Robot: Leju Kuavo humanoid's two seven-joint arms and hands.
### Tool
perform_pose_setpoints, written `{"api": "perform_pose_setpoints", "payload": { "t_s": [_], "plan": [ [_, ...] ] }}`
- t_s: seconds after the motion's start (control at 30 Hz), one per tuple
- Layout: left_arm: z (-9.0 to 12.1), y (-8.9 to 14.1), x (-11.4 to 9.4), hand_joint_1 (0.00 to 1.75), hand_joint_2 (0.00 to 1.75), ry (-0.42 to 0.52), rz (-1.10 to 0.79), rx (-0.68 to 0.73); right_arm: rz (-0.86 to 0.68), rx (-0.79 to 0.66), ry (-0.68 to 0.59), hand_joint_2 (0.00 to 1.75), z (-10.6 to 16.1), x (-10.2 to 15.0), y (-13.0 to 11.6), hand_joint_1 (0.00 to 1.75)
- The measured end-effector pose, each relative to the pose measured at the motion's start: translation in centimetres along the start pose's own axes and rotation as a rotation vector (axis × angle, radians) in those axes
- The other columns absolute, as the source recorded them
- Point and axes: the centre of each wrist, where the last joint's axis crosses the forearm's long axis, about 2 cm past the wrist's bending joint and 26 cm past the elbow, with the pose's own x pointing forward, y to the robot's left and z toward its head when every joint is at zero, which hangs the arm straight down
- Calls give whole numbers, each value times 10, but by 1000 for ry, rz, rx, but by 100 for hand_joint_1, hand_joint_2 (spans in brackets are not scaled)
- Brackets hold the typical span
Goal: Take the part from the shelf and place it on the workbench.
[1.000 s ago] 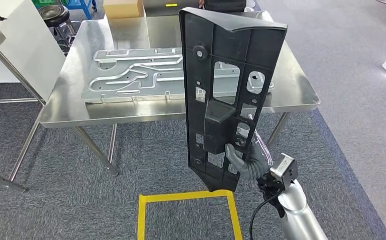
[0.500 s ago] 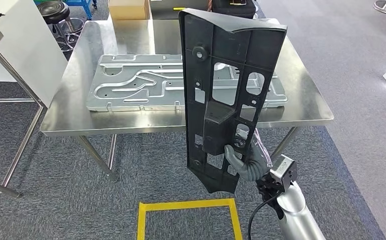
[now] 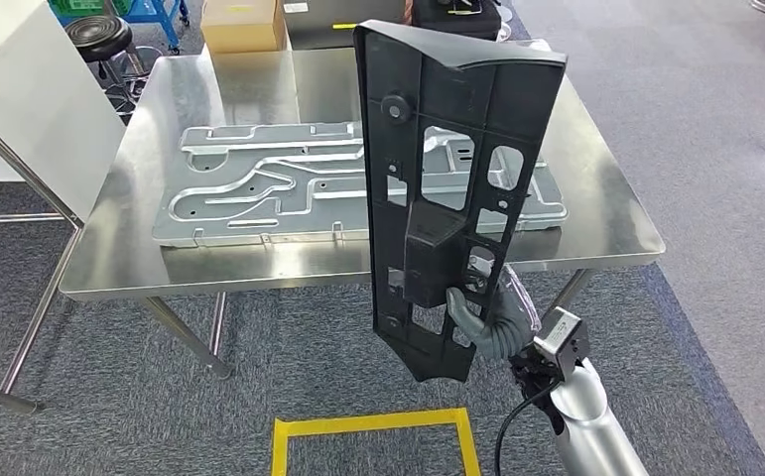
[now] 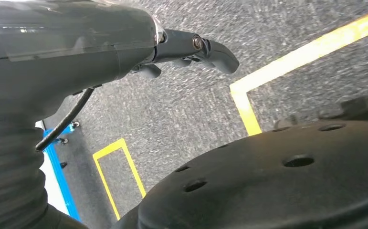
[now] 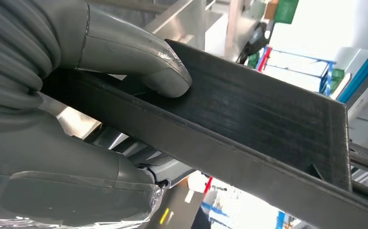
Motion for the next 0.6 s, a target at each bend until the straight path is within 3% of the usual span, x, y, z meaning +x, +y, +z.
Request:
{"api": "perform_pose_setpoints", "payload": {
  "t_s": [0.27, 0.5, 0.6],
  "plan": [
    [0, 0, 1, 0, 175, 8, 1, -1, 152, -19, -50, 175, -37, 16, -48, 175],
    [0, -2, 0, 0, 175, 0, 3, 0, 317, -18, -49, 175, -115, 44, -126, 175],
    [1, -6, 1, 0, 175, -4, 4, -7, 440, -59, -41, 175, -160, 68, -164, 175]
  ]
}}
